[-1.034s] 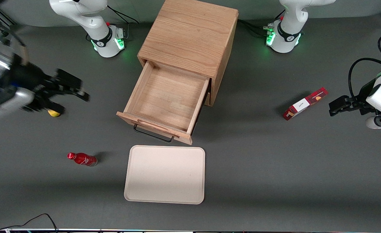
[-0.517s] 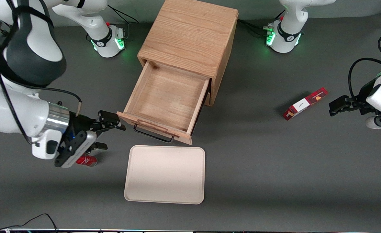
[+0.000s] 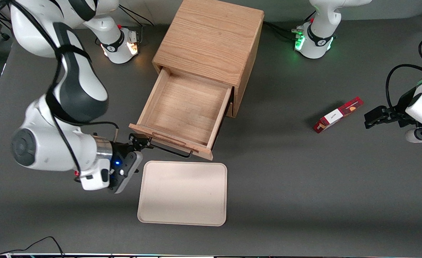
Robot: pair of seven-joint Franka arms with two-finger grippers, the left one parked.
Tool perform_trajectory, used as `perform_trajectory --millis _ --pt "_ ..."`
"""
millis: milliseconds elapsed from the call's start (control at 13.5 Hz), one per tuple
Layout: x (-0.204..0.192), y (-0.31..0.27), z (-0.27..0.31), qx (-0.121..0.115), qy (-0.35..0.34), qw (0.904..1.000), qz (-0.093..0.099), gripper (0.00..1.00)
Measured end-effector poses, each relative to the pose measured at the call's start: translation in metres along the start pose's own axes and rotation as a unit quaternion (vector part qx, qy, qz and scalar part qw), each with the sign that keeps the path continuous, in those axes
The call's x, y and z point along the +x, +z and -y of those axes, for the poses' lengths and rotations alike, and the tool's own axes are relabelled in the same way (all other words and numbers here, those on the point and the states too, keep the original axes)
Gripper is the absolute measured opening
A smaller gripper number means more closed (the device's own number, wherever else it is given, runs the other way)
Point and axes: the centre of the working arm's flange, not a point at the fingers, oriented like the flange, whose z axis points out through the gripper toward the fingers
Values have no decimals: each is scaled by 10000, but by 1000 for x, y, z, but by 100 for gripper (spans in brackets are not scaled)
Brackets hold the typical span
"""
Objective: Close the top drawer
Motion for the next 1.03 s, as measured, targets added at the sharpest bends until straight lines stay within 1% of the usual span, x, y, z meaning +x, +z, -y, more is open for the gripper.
perform_trajectory --millis 148,295,443,812,1034 --pt "2 31 -11 132 -48 9998 155 100" --pt "1 54 -21 234 -32 9994 253 100" --pt "2 62 -22 289 -54 9992 278 100" --pt "4 57 -10 441 -142 9981 407 100" --pt "6 56 -7 468 -175 9980 380 100"
